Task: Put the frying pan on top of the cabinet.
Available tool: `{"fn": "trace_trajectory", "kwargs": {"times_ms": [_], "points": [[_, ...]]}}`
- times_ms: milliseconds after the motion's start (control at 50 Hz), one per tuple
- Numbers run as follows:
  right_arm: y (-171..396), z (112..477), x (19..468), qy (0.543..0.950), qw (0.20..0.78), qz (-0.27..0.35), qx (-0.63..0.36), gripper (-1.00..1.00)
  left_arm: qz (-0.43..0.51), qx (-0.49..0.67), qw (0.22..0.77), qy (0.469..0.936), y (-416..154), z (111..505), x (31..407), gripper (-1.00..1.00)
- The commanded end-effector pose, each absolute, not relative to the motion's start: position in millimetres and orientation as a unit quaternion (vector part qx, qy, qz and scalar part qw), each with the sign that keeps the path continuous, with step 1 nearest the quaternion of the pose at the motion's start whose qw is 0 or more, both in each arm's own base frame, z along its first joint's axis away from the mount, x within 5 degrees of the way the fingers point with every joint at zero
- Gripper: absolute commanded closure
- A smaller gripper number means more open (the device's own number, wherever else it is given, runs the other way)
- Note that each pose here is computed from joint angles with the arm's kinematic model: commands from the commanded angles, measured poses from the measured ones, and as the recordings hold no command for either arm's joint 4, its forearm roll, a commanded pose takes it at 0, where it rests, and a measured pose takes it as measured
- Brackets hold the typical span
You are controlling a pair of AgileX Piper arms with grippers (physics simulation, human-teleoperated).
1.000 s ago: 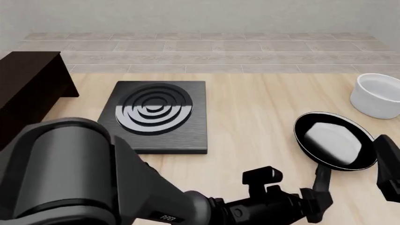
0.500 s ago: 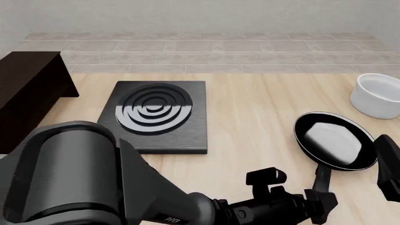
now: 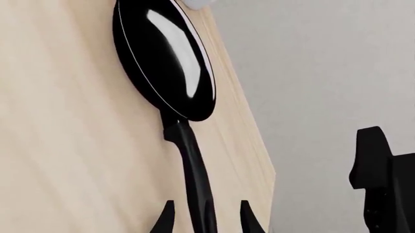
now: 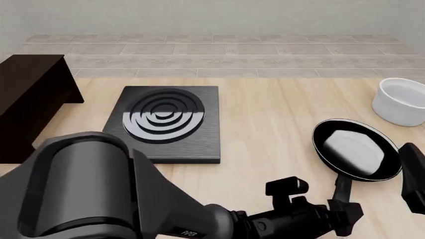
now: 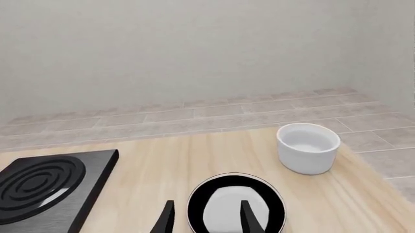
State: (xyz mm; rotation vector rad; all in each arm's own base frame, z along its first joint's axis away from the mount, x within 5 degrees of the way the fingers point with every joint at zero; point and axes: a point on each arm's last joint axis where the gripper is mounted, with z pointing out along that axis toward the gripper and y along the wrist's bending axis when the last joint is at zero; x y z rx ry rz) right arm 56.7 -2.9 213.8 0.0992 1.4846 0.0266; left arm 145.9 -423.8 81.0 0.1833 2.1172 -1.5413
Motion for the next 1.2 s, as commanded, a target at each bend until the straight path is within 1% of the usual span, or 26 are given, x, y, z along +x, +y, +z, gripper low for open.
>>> {"fn": "trace_trajectory", "kwargs": {"times_ms": [20,200,240,260,280,380,460,480,500,540,640,1200], "points": [[-3,214,57,0.675,0.736,0.011,0.047,-1.0,-0.565,0.004,0.191,0.803,-426,54,141,-1.0],[-3,214,56,0.674,0.737,0.012,0.05,-1.0,-0.565,-0.001,0.191,0.803,-427,53,144,-1.0],[-3,214,56,0.674,0.737,0.012,0.052,-1.0,-0.577,0.003,0.184,0.796,-424,57,133,-1.0],[-3,214,56,0.673,0.737,0.012,0.052,-1.0,-0.576,0.005,0.187,0.796,-425,59,135,-1.0],[-3,214,56,0.673,0.738,0.012,0.053,-1.0,-0.571,-0.005,0.185,0.8,-426,52,141,-1.0],[-3,214,56,0.673,0.737,0.012,0.053,-1.0,-0.57,-0.002,0.19,0.799,-429,55,144,-1.0],[-3,214,56,0.674,0.737,0.012,0.053,-1.0,-0.566,-0.012,0.188,0.802,-430,49,150,-1.0],[-3,214,56,0.674,0.737,0.013,0.053,-1.0,-0.567,-0.002,0.195,0.8,-430,54,149,-1.0],[-3,214,56,0.674,0.737,0.013,0.053,-1.0,-0.564,-0.014,0.19,0.803,-430,48,153,-1.0],[-3,214,56,0.674,0.737,0.013,0.054,-1.0,-0.568,-0.002,0.196,0.8,-431,55,150,-1.0],[-3,214,57,0.674,0.736,0.014,0.055,-1.0,-0.567,-0.002,0.197,0.8,-433,57,151,-1.0],[-4,214,57,0.675,0.736,0.016,0.059,-1.0,-0.562,0.002,0.201,0.803,-441,53,157,-1.0]]}}
